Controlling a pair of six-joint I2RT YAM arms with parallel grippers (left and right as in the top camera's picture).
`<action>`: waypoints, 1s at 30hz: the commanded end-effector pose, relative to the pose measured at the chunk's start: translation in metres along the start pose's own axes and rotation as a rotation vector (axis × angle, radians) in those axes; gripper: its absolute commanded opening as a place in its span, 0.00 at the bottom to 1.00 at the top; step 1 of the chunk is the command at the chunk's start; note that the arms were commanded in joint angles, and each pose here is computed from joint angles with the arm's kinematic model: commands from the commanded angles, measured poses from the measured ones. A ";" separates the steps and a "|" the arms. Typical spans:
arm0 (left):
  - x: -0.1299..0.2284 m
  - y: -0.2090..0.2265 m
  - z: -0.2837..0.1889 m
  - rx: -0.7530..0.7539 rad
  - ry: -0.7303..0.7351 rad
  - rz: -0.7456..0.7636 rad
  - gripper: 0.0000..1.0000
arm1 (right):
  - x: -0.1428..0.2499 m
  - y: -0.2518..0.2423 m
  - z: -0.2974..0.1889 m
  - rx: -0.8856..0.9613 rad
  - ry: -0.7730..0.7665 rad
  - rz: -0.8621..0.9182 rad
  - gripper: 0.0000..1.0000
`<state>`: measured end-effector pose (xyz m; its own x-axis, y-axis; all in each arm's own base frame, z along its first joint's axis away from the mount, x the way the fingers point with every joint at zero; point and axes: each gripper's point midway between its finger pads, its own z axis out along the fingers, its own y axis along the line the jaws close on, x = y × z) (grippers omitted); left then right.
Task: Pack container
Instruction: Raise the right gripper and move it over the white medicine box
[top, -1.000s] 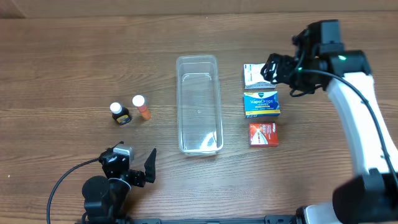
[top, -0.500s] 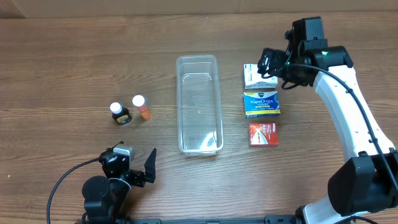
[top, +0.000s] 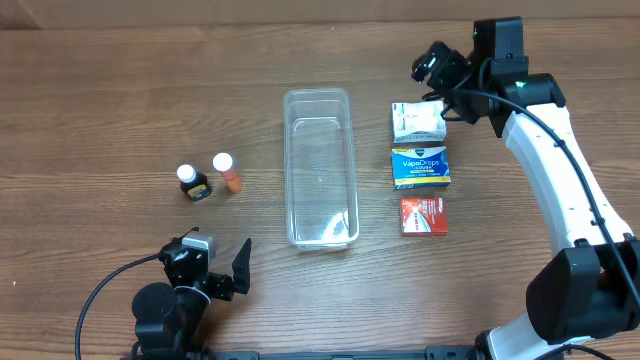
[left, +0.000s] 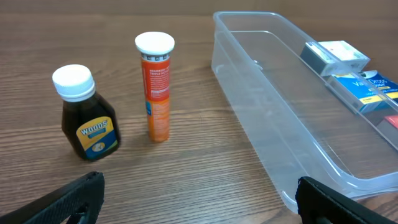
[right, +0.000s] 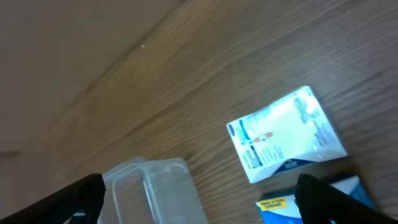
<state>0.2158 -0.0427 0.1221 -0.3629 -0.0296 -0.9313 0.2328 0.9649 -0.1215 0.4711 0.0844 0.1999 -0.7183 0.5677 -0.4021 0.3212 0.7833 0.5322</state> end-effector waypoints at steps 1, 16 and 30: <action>-0.001 0.000 0.000 0.004 -0.009 0.016 1.00 | -0.005 0.038 -0.012 -0.112 0.007 -0.014 1.00; -0.001 0.000 0.000 0.004 -0.009 0.016 1.00 | -0.012 0.004 0.025 0.130 0.044 0.504 1.00; -0.001 0.000 0.000 0.004 -0.009 0.016 1.00 | 0.055 -0.055 0.105 0.337 0.311 0.750 1.00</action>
<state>0.2158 -0.0428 0.1221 -0.3630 -0.0295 -0.9313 0.2332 0.9648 -0.1215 0.4806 0.0976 0.0819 -0.4153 0.8999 0.1331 0.8720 0.3520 0.3402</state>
